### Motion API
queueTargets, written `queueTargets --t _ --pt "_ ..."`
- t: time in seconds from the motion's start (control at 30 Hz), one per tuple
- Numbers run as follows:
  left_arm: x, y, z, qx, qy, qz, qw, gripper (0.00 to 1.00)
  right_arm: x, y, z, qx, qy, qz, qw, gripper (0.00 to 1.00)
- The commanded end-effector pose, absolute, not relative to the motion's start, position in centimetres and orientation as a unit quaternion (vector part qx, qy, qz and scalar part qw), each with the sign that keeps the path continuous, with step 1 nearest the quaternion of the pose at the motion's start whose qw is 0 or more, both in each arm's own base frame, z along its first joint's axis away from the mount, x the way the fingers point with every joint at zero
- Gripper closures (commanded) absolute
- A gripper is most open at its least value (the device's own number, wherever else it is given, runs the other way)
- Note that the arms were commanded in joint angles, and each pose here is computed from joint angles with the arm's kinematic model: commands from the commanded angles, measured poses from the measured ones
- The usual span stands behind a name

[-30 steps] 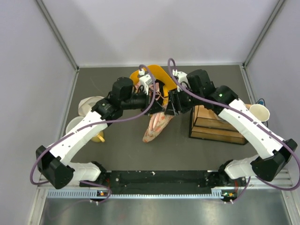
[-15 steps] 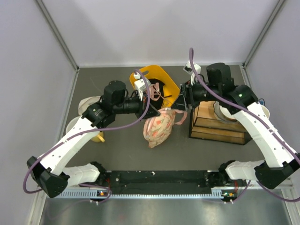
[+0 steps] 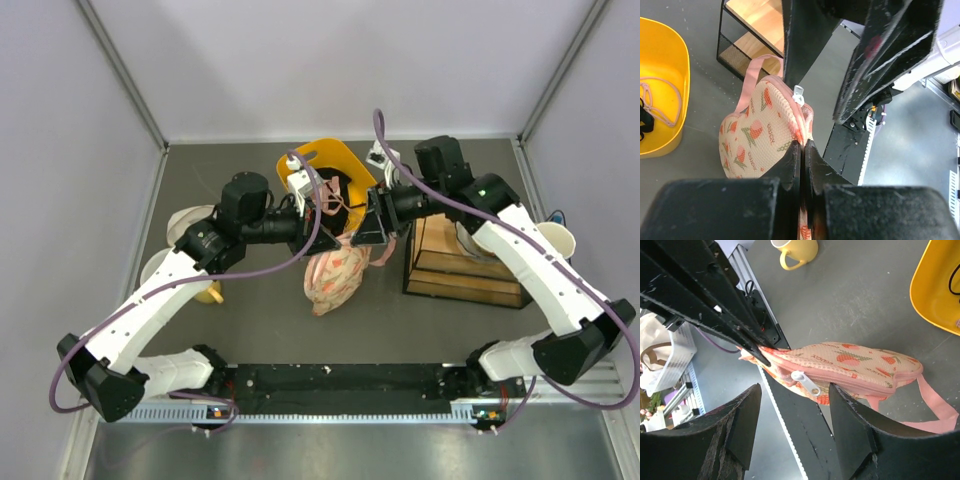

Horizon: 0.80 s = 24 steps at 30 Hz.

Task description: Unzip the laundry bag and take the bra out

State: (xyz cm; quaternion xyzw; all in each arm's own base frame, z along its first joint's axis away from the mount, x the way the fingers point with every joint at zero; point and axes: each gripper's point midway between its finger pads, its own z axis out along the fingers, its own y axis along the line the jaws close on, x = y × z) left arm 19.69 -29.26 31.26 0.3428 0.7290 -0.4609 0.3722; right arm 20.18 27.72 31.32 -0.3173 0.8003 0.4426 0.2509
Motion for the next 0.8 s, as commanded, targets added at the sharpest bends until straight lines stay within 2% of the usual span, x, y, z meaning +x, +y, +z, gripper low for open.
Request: queueTargets --t 0.0,0.17,0.4,0.57,0.77 --pt "19.23 -29.18 33.73 0.362 0.694 -0.473 0.404 1.0 20.46 28.53 31.59 -0.334 0.787 0.45 0.259 0.43" --pt "19.14 -29.1 33.67 0.367 0.691 -0.471 0.407 1.0 20.74 28.76 31.47 -0.33 0.788 0.452 0.255 0.5" --pt "19.04 -29.2 33.0 0.373 0.692 -0.472 0.399 1.0 20.8 28.47 31.56 -0.317 0.794 0.447 0.263 0.73" --pt "19.15 -29.25 32.95 0.373 0.693 -0.471 0.399 1.0 20.8 28.33 31.31 -0.307 0.799 0.444 0.265 0.79" --pt "19.11 -29.37 32.75 0.377 0.69 -0.473 0.397 1.0 20.66 27.89 31.7 -0.301 0.801 0.439 0.275 0.81"
